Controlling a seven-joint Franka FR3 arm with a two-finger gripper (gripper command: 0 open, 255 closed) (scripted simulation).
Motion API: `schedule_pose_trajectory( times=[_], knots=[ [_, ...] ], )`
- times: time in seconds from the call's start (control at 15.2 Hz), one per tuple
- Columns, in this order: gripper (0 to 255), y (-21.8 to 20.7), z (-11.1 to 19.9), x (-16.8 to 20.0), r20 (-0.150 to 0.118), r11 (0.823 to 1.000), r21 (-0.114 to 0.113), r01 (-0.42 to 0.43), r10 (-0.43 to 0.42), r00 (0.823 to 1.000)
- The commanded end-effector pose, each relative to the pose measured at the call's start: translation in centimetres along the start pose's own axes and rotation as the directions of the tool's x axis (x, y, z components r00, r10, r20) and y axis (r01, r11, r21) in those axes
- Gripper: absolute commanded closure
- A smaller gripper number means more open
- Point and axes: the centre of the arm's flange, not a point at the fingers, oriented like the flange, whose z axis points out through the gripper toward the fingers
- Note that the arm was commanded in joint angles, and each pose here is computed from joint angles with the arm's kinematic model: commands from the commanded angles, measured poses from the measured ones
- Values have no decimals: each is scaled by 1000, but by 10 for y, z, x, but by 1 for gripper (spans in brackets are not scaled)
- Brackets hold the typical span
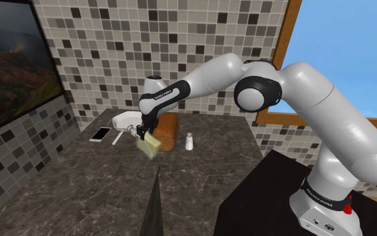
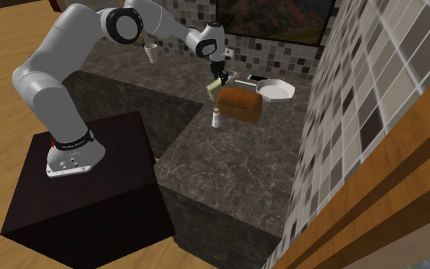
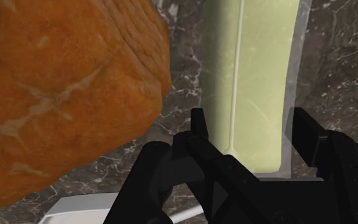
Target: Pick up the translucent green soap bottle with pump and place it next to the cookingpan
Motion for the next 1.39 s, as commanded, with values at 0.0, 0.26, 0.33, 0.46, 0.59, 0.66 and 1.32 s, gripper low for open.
schedule_pose_trajectory(
  times=[0.0, 0.26, 0.33, 0.46, 0.59, 0.66, 1.32],
  knots=[
    [255, 0, 8, -4, 17, 1000, -1, -1, 1, 1000],
    [255, 0, 8, -4, 17, 1000, -1, -1, 1, 1000],
    [0, -1, 8, -5, 17, 1000, 0, -1, 1, 1000],
    [0, 1, 9, -5, 17, 1000, 0, -1, 1, 1000],
    [0, 1, 9, -5, 17, 1000, 0, -1, 1, 1000],
    [0, 0, 8, -4, 17, 1000, -1, -1, 1, 1000],
    [0, 0, -42, -3, 17, 1000, -1, -1, 1, 1000]
  ],
)
